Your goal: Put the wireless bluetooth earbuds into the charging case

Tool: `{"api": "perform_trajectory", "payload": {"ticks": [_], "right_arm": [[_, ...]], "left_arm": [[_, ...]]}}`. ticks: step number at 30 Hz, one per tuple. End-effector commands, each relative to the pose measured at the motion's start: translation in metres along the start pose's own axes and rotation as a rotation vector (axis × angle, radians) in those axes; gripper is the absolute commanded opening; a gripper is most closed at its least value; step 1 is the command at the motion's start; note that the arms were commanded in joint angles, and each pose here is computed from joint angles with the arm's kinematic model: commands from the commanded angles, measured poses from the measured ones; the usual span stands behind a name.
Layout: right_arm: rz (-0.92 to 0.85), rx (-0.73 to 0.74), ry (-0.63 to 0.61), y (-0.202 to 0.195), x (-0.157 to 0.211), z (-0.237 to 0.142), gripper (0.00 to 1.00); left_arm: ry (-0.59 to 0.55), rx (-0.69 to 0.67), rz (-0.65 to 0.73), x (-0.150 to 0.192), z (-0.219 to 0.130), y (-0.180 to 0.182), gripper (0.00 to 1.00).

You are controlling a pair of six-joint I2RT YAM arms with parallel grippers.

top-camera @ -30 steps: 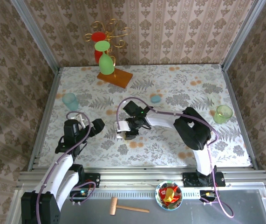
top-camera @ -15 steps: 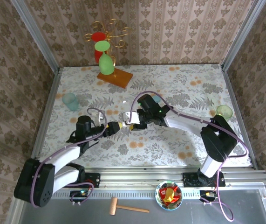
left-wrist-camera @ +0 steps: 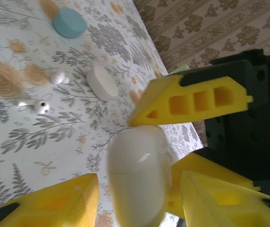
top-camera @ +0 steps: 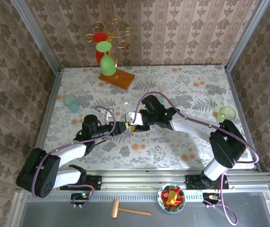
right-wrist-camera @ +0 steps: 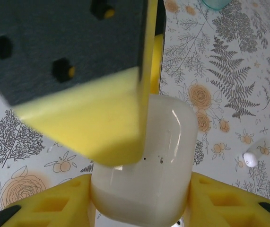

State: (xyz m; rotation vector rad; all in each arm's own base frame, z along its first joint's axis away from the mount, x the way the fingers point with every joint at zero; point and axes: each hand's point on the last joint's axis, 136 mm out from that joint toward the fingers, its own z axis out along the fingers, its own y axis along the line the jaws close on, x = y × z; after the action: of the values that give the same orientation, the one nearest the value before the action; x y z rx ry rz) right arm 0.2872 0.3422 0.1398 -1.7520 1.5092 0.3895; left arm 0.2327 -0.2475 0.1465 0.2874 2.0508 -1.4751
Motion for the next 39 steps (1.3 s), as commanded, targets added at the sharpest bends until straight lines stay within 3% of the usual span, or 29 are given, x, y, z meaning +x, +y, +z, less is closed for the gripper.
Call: {"api": "perform_trajectory", "payload": {"ticks": [1,7,11,13,18,22,29,39], "right_arm": [[0.005,0.02,-0.041,-0.005,-0.01,-0.005,0.45],[0.009,0.03,-0.045,-0.009,-0.01,-0.006,0.45],[0.01,0.016,-0.059,-0.005,-0.013,-0.009,0.46],[0.011,0.014,-0.068,-0.004,-0.015,-0.012,0.49],[0.075,-0.039,-0.166,0.004,-0.025,-0.035,0.7],[0.171,-0.14,-0.269,0.019,-0.036,-0.064,0.77],[0.358,-0.101,-0.338,0.008,-0.05,-0.085,0.76],[0.563,-0.071,-0.294,-0.016,-0.044,-0.092,0.68]], "left_arm": [[-0.013,0.069,0.044,-0.01,0.004,-0.019,0.47],[-0.012,0.076,0.058,-0.009,0.004,-0.02,0.32],[-0.015,0.085,0.089,-0.009,0.003,-0.022,0.12],[-0.025,0.095,0.123,-0.009,0.002,-0.024,0.08],[-0.08,0.154,0.366,-0.012,-0.004,-0.038,0.04],[-0.097,0.194,0.589,-0.013,-0.006,-0.052,0.04],[-0.137,0.343,0.904,0.002,-0.011,-0.086,0.03],[-0.125,0.447,0.99,0.02,-0.017,-0.101,0.02]]}}
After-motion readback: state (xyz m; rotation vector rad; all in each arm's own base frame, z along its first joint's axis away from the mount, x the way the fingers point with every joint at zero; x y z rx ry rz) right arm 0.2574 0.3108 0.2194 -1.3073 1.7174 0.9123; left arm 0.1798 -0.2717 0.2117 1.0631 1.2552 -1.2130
